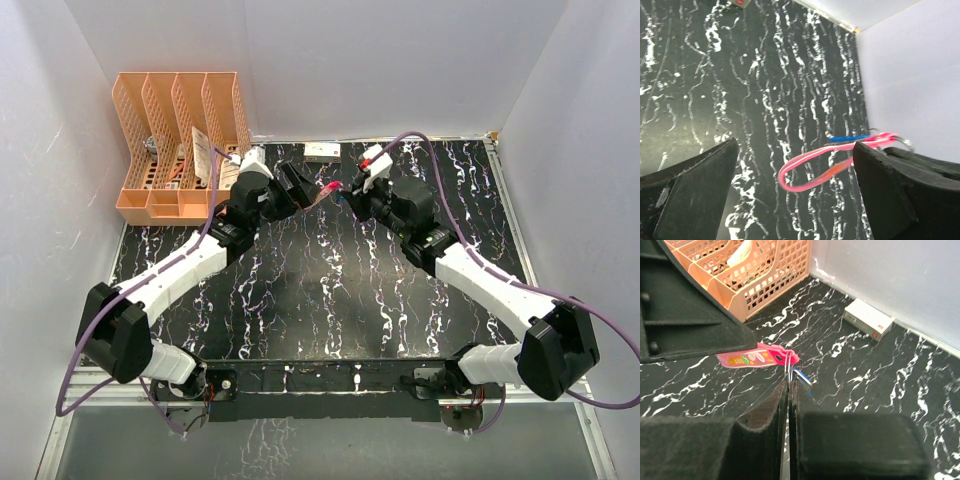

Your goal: Put the keys on the keyring

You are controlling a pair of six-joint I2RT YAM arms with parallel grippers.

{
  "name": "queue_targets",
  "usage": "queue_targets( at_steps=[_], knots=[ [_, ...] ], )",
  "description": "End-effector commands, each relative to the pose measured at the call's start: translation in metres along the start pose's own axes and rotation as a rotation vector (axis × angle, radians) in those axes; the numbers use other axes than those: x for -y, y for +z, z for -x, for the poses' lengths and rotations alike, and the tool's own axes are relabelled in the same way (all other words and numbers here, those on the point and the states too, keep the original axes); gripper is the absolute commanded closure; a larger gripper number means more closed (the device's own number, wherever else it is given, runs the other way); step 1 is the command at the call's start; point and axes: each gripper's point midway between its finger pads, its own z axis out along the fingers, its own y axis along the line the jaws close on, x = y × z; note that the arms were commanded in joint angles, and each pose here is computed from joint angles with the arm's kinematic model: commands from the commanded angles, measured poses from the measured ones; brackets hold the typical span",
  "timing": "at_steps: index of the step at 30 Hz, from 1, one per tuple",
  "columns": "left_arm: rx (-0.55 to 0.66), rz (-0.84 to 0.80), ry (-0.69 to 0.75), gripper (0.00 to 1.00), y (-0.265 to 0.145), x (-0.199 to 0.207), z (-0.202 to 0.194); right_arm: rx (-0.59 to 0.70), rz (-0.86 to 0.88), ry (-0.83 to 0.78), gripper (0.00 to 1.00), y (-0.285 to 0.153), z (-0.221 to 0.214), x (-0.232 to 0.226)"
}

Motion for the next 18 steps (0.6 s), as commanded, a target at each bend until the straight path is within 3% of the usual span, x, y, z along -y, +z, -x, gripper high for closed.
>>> queue_targets(
  at_steps=[1,9,18],
  knots=[
    [0.041,-0.13,0.031,0.01,0.001,0.026,0.011,-0.084,-0.025,0.118,1.0,0.0,0.002,0.002],
    [0.165,-0.23,0.024,0.02,-0.004,0.025,0.012,-0.17,-0.03,0.28,1.0,0.014,0.013,0.0],
    [0.327,-0.303,0.107,0.12,-0.033,0.029,0.031,-0.19,-0.028,0.426,1.0,0.018,0.029,0.022]
  ],
)
